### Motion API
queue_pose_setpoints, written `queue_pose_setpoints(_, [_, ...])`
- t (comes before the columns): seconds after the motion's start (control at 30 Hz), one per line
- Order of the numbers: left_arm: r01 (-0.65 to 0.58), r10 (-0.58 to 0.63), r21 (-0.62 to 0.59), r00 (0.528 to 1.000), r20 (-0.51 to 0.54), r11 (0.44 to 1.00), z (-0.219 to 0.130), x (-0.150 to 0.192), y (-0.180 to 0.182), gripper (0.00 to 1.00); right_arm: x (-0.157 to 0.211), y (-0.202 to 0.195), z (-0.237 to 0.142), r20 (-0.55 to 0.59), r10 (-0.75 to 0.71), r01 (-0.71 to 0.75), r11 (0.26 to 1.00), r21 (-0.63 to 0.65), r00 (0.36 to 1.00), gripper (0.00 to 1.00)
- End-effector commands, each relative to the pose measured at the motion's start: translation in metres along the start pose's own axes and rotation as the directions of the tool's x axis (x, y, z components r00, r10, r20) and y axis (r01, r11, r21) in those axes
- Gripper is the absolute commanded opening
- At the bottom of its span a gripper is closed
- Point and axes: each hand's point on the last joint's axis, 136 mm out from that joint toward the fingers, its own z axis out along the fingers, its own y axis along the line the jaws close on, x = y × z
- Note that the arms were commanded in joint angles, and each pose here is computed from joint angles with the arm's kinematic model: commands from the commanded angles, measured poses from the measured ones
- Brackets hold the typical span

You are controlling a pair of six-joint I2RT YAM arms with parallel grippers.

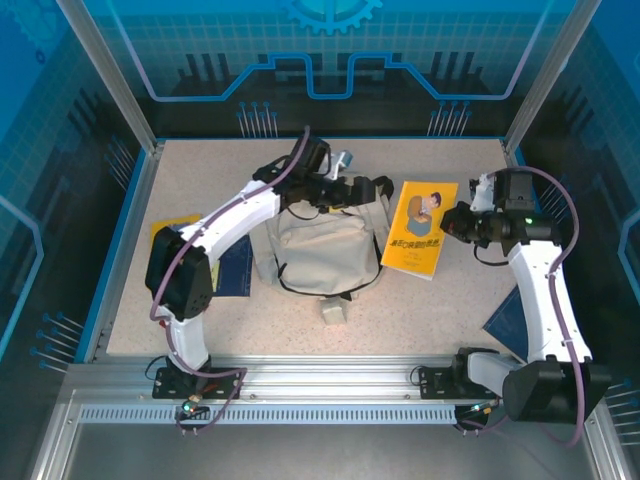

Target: Pack books, pencil case, and school supplies into a backpack

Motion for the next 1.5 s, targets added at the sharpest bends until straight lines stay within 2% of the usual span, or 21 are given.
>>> queue_pose_setpoints(0.0, [0.010,-0.006,0.143,1.000,-0.030,0.990,-0.012,0.012,-0.016,0.99,-0.007,0.053,-0.012,-0.005,-0.050,0.048,0.971,-0.235,0.999,0.00])
queue_pose_setpoints(0.13, [0.048,-0.044,0.236,0.999,-0.022,0.971,-0.019,0.016,-0.020,0.99,-0.009,0.080,-0.002,-0.048,-0.069,0.048,0.934,-0.354,0.996,0.00])
queue_pose_setpoints(0.3, [0.101,-0.097,0.232,0.995,-0.032,0.967,-0.012,0.018,-0.009,0.99,-0.008,0.113,0.014,-0.114,-0.100,0.033,0.875,-0.483,0.988,0.00])
queue_pose_setpoints(0.4, [0.118,-0.115,0.260,0.993,-0.026,0.958,-0.015,0.014,-0.012,0.98,-0.006,0.123,0.024,-0.152,-0.113,0.019,0.858,-0.513,0.982,0.00])
queue_pose_setpoints(0.53, [0.116,-0.123,0.300,0.992,0.005,0.947,-0.027,0.006,-0.019,0.92,-0.009,0.119,0.035,-0.170,-0.102,0.004,0.868,-0.497,0.980,0.00])
queue_pose_setpoints(0.67, [0.114,-0.127,0.312,0.992,0.021,0.943,-0.037,0.003,-0.020,0.75,-0.009,0.114,0.046,-0.196,-0.087,-0.019,0.874,-0.486,0.977,0.00])
queue_pose_setpoints(0.87, [0.145,-0.168,0.364,0.985,0.032,0.920,-0.039,-0.004,-0.025,0.39,-0.008,0.114,0.055,-0.226,-0.085,-0.043,0.859,-0.509,0.970,0.00])
queue_pose_setpoints(0.9, [0.146,-0.171,0.369,0.985,0.037,0.918,-0.040,-0.006,-0.027,0.33,-0.008,0.113,0.055,-0.232,-0.081,-0.049,0.860,-0.508,0.969,0.05])
queue_pose_setpoints(0.97, [0.138,-0.174,0.363,0.982,0.067,0.921,-0.045,-0.011,-0.027,0.23,-0.008,0.106,0.056,-0.225,-0.057,-0.056,0.882,-0.468,0.973,0.28])
queue_pose_setpoints(1.03, [0.135,-0.186,0.351,0.976,0.114,0.927,-0.054,-0.017,-0.025,0.15,-0.010,0.098,0.054,-0.196,-0.019,-0.068,0.900,-0.430,0.980,0.61])
queue_pose_setpoints(1.07, [0.137,-0.195,0.346,0.971,0.139,0.928,-0.058,-0.020,-0.022,0.13,-0.009,0.095,0.054,-0.183,0.000,-0.079,0.904,-0.421,0.983,0.73])
queue_pose_setpoints(1.1, [0.135,-0.203,0.346,0.964,0.170,0.929,-0.064,-0.024,-0.022,0.10,-0.009,0.096,0.053,-0.167,0.009,-0.082,0.897,-0.435,0.986,0.83])
queue_pose_setpoints(1.17, [0.139,-0.227,0.347,0.948,0.225,0.927,-0.076,-0.032,-0.018,0.08,-0.004,0.104,0.049,-0.155,0.017,-0.094,0.860,-0.502,0.988,0.95])
queue_pose_setpoints(1.23, [0.151,-0.258,0.350,0.924,0.281,0.924,-0.089,-0.040,-0.014,0.08,0.001,0.108,0.048,-0.135,0.050,-0.114,0.841,-0.529,0.990,1.00])
queue_pose_setpoints(1.4, [0.209,-0.339,0.317,0.830,0.443,0.925,-0.121,-0.060,0.004,0.08,0.016,0.127,0.043,-0.093,0.139,-0.167,0.811,-0.560,0.986,1.00])
queue_pose_setpoints(1.47, [0.225,-0.355,0.301,0.789,0.502,0.927,-0.132,-0.065,0.009,0.08,0.031,0.128,0.051,-0.110,0.198,-0.225,0.803,-0.551,0.974,1.00])
